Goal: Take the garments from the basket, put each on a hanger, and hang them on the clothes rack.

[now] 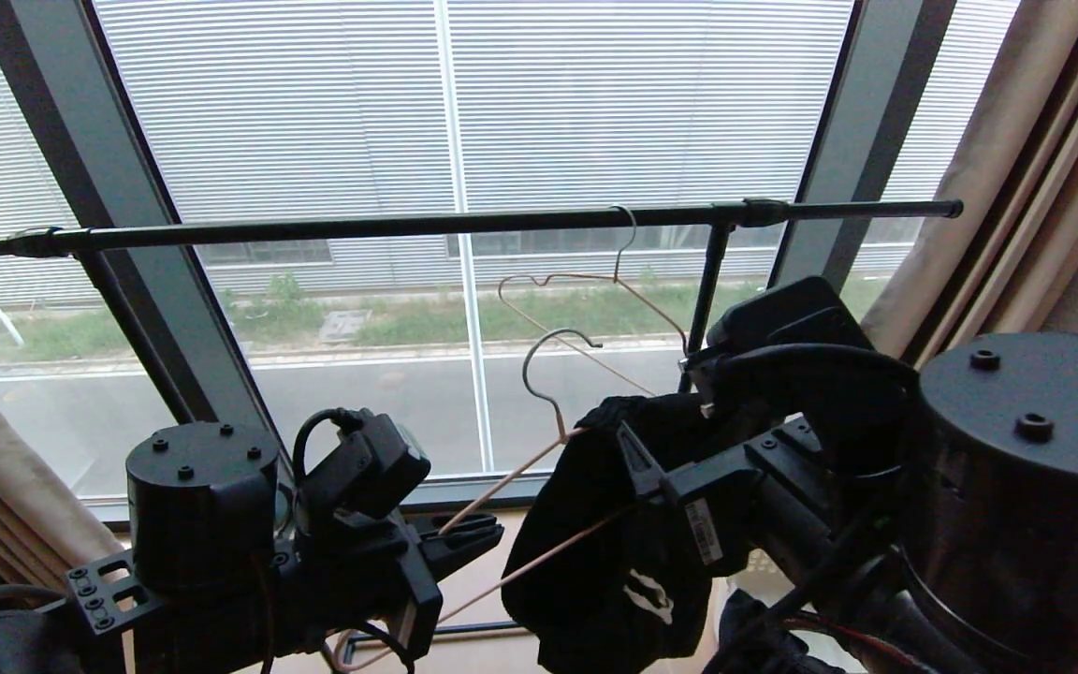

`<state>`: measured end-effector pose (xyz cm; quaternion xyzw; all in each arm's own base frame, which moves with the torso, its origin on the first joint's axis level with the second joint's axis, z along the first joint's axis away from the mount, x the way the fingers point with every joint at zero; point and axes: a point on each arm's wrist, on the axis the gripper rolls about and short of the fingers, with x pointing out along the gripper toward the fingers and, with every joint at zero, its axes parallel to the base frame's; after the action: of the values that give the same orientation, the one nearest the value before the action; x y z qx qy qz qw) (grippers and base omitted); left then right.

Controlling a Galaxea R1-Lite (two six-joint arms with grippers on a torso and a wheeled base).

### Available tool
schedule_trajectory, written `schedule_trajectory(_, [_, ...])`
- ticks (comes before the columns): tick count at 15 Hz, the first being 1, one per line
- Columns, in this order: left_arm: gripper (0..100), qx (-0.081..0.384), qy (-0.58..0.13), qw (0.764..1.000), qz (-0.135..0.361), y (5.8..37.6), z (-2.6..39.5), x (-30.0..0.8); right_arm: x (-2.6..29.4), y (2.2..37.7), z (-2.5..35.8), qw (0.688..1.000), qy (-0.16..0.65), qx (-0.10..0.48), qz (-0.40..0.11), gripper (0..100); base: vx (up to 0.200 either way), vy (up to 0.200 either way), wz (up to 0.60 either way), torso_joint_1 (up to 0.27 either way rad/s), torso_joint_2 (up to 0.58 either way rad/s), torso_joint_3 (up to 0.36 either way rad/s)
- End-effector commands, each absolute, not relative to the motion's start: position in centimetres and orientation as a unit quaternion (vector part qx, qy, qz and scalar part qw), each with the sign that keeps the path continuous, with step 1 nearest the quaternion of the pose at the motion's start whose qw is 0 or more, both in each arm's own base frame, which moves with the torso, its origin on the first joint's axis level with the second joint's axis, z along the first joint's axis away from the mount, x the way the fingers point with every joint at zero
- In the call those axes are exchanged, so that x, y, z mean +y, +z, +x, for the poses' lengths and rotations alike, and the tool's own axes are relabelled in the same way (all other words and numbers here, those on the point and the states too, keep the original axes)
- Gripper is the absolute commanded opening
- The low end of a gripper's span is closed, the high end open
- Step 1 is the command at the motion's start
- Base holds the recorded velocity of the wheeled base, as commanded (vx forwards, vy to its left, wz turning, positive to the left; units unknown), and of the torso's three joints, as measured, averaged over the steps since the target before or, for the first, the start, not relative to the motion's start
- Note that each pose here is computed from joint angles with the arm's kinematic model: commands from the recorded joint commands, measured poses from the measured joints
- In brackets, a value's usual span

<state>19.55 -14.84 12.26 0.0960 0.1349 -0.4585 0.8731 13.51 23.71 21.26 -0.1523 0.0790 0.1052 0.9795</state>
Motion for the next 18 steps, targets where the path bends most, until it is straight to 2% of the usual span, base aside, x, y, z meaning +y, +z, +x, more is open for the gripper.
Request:
schedule_trajectory(1, [0,0.139,-0.455,0.874,0.096,12.1,19.5,-14.4,22.0,22.2,13.0,0.98,0.119,0.072,-0.141,100,0.0,0.0,0.0,0.0,0.0,0.0])
schedule_trajectory(2, [0,0.139,-0.449,0.878,0.095,12.1,19.6,-13.9,18.6,23.5,13.9,0.972,0.156,0.072,-0.16,100,0.0,0.0,0.0,0.0,0.0,0.0])
schedule_trajectory(4, [0,0.142,-0.464,0.87,0.089,12.0,19.6,-13.7,14.9,24.4,15.2,0.952,0.232,0.088,-0.179,100,0.0,0.0,0.0,0.0,0.0,0.0])
schedule_trajectory(6, [0,0.15,-0.484,0.858,0.083,11.5,19.3,-13.1,12.4,24.3,17.2,0.925,0.302,0.128,-0.192,100,0.0,0.0,0.0,0.0,0.0,0.0])
schedule_trajectory(8, [0,0.15,-0.49,0.855,0.082,11.5,19.3,-13.2,10.8,23.5,19.2,0.89,0.37,0.132,-0.229,100,0.0,0.0,0.0,0.0,0.0,0.0])
schedule_trajectory(11, [0,0.146,-0.511,0.844,0.076,11.7,19.3,-13.2,10.3,21.5,21.9,0.834,0.451,0.111,-0.296,100,0.0,0.0,0.0,0.0,0.0,0.0])
schedule_trajectory(12, [0,0.144,-0.517,0.84,0.073,11.7,19.4,-13.2,10.4,21.0,22.6,0.819,0.474,0.113,-0.303,100,0.0,0.0,0.0,0.0,0.0,0.0])
schedule_trajectory(15, [0,0.133,-0.554,0.819,0.066,12.0,19.5,-13.5,11.3,20.8,24.3,0.765,0.549,0.13,-0.309,100,0.0,0.0,0.0,0.0,0.0,0.0])
schedule_trajectory(16, [0,0.129,-0.556,0.819,0.069,12.1,19.7,-13.6,11.4,21.5,24.2,0.752,0.571,0.133,-0.302,100,0.0,0.0,0.0,0.0,0.0,0.0])
schedule_trajectory(18, [0,0.126,-0.558,0.817,0.072,12.1,19.8,-13.8,11.4,23.0,24.0,0.739,0.592,0.142,-0.288,100,0.0,0.0,0.0,0.0,0.0,0.0])
